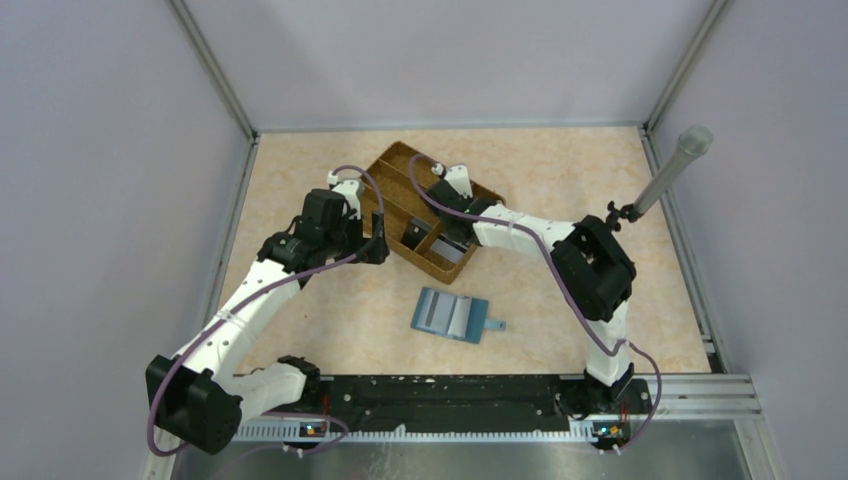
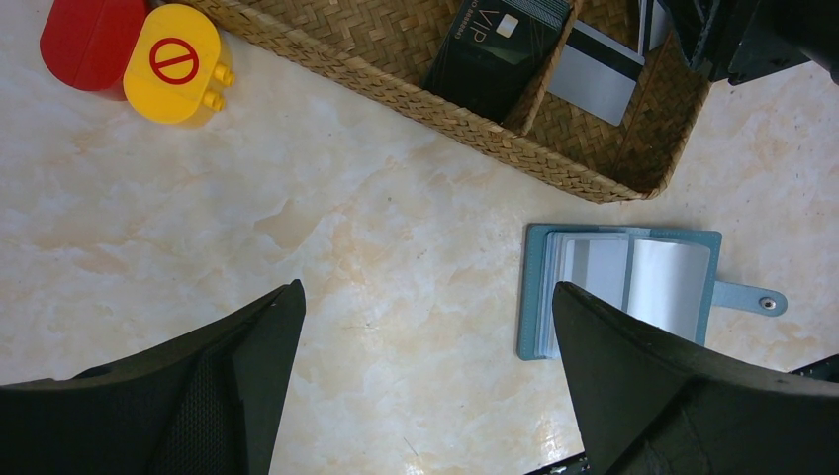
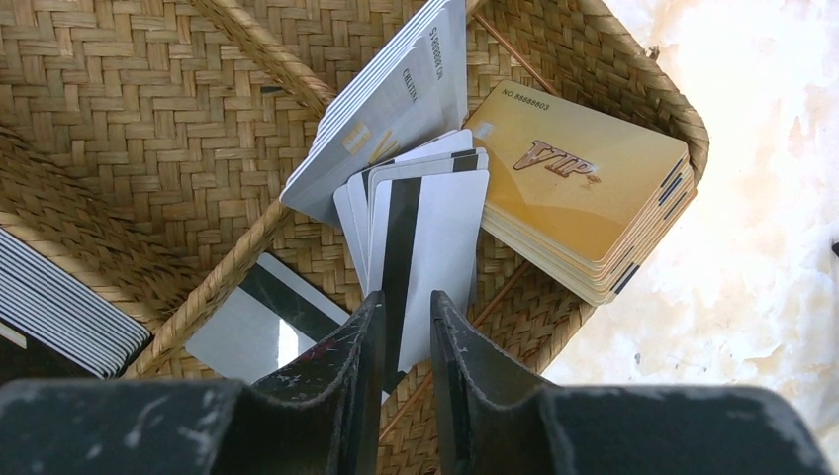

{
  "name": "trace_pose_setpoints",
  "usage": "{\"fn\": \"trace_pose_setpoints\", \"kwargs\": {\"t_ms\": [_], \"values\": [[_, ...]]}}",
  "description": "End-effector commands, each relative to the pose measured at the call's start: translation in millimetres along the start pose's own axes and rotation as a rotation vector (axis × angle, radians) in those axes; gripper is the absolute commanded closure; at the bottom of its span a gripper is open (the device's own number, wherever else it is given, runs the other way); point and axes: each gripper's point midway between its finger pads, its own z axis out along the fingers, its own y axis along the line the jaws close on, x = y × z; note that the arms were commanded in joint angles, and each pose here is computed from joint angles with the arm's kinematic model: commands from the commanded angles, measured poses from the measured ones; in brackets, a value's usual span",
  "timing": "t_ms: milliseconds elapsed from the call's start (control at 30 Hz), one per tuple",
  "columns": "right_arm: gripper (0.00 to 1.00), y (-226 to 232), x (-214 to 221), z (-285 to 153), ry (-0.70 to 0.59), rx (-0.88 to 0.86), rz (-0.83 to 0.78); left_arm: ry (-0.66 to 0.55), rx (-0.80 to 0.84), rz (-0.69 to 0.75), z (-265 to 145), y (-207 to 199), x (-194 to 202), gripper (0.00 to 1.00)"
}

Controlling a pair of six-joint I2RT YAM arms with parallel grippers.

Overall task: Put the credit cards into the card holder
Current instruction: Pick up the credit card from the storage box.

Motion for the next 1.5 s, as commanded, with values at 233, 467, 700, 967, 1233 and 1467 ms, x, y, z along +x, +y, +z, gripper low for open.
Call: {"fn": "trace_pose_setpoints", "kwargs": {"t_ms": [233, 467, 700, 967, 1233, 1467], "values": [[0.7, 10.0, -0.9, -2.2, -0.008, -0.027, -0.015, -0.017, 0.017, 0.019, -2.1, -3.0, -8.8, 0.01], [0.7, 5.3, 12.8, 4.7, 0.028, 0.016, -0.046, -0.014, 0.018, 0.019, -1.6, -3.0, -8.4, 0.01], [0.69, 10.9, 15.4, 3.6, 0.029, 0.005, -0.063, -0.011, 0.023, 0.022, -1.0, -3.9, -7.9, 0.01], [0.6, 15.1, 4.3, -8.8, 0.0, -0.017, -0.043, -0.009, 0.023, 0.023, -0.5, -3.8, -7.8, 0.01], [0.51, 24.1, 4.7, -2.9, 0.007, -0.026, -0.039, -0.01, 0.023, 0.025, -0.8, -3.8, -8.0, 0.01], [0.6, 11.8, 10.1, -0.4, 0.021, 0.048, -0.047, -0.012, 0.021, 0.026, -0.9, -3.3, -8.3, 0.01]]}}
